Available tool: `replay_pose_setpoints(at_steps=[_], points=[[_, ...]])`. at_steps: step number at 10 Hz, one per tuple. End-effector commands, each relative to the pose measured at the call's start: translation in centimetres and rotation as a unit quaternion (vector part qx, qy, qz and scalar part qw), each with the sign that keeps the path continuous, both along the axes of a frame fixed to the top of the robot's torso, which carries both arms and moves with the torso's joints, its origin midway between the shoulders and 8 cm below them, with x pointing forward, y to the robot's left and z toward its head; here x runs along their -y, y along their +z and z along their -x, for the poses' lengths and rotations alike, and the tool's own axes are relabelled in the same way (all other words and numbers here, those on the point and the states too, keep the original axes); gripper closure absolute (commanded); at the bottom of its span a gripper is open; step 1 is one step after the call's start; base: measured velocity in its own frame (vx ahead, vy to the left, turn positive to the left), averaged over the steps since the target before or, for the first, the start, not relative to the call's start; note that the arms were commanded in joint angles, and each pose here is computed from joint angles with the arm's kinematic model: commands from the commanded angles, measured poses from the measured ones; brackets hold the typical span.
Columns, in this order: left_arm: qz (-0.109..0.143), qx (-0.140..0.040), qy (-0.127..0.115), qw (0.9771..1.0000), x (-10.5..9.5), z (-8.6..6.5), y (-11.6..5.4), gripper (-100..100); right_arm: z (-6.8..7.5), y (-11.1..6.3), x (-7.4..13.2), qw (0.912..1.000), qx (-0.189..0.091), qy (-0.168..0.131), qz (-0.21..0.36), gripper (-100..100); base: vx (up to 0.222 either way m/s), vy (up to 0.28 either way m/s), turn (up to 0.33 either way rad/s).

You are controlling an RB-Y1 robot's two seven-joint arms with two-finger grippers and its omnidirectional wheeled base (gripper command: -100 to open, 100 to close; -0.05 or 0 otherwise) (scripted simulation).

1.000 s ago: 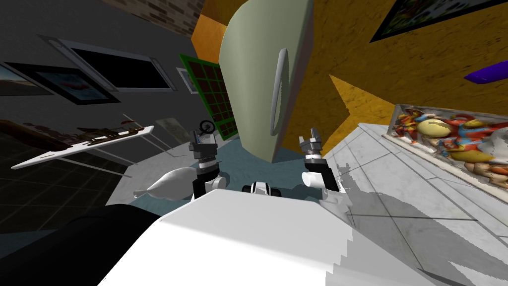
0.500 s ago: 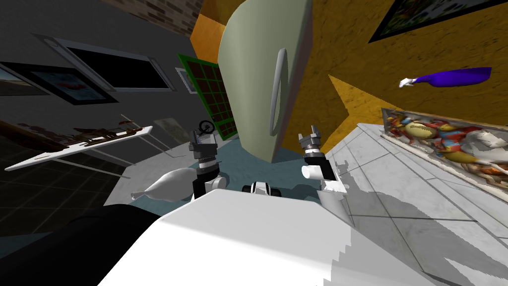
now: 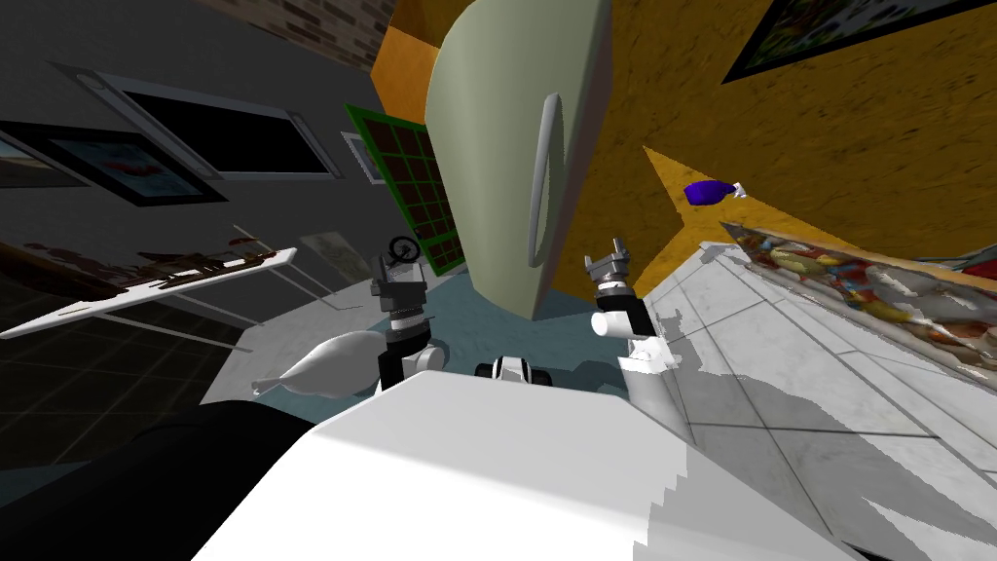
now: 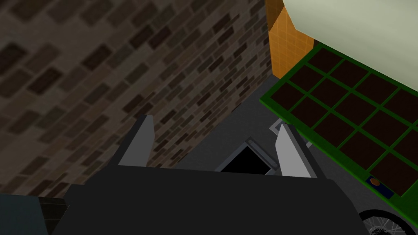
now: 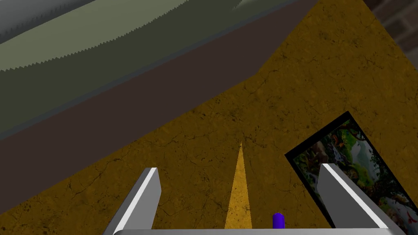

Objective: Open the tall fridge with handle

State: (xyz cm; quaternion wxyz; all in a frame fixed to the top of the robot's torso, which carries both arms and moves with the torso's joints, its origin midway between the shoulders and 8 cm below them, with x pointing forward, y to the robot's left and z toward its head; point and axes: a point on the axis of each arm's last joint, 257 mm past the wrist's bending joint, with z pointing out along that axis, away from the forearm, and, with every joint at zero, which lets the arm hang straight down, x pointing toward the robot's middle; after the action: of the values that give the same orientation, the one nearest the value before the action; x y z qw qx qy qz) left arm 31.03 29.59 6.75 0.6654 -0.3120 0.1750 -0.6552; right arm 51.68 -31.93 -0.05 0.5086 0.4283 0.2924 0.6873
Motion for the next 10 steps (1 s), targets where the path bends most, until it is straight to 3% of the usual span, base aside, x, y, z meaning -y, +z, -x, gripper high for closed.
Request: replay_pose_setpoints(at_steps=[1,2,3,4,5,6,7,8,9,10], points=[[0.000,0.000,0.000,1.0000,0.0,0.0,0.0,0,-1.9,0.8,0.5,0.9989,-0.003,0.016,-0.043,-100,0.014,-0.011,-0.005],[0.000,0.000,0.000,1.0000,0.0,0.0,0.0,0,-3.1,0.2,1.3,0.9971,-0.017,0.020,-0.072,-100,0.019,-0.009,-0.012],[0.000,0.000,0.000,1.0000,0.0,0.0,0.0,0,-3.3,1.3,0.9,0.9964,-0.007,0.028,-0.079,-100,0.017,-0.010,-0.008],[0.000,0.000,0.000,1.0000,0.0,0.0,0.0,0,-4.4,0.8,1.7,0.9933,-0.020,0.033,-0.109,-100,0.018,-0.012,-0.014],[0.000,0.000,0.000,1.0000,0.0,0.0,0.0,0,-4.8,1.8,1.3,0.9923,-0.011,0.041,-0.117,-100,0.015,-0.009,-0.006],[0.000,0.000,0.000,1.0000,0.0,0.0,0.0,0,-5.9,1.2,2.1,0.9878,-0.025,0.045,-0.147,-100,0.018,-0.014,-0.013],[0.000,0.000,0.000,1.0000,0.0,0.0,0.0,0,-6.3,2.3,1.7,0.9863,-0.016,0.054,-0.155,-100,0.016,-0.012,-0.008],[0.000,0.000,0.000,1.0000,0.0,0.0,0.0,0,-7.5,1.6,2.4,0.9801,-0.031,0.059,-0.187,-100,0.020,-0.011,-0.011],[0.000,0.000,0.000,1.0000,0.0,0.0,0.0,0,-7.7,2.9,1.9,0.9783,-0.020,0.068,-0.194,-100,0.017,-0.008,-0.008],[0.000,0.000,0.000,1.0000,0.0,0.0,0.0,0,-8.9,2.1,2.5,0.9701,-0.036,0.073,-0.229,-100,0.018,-0.011,-0.012]])
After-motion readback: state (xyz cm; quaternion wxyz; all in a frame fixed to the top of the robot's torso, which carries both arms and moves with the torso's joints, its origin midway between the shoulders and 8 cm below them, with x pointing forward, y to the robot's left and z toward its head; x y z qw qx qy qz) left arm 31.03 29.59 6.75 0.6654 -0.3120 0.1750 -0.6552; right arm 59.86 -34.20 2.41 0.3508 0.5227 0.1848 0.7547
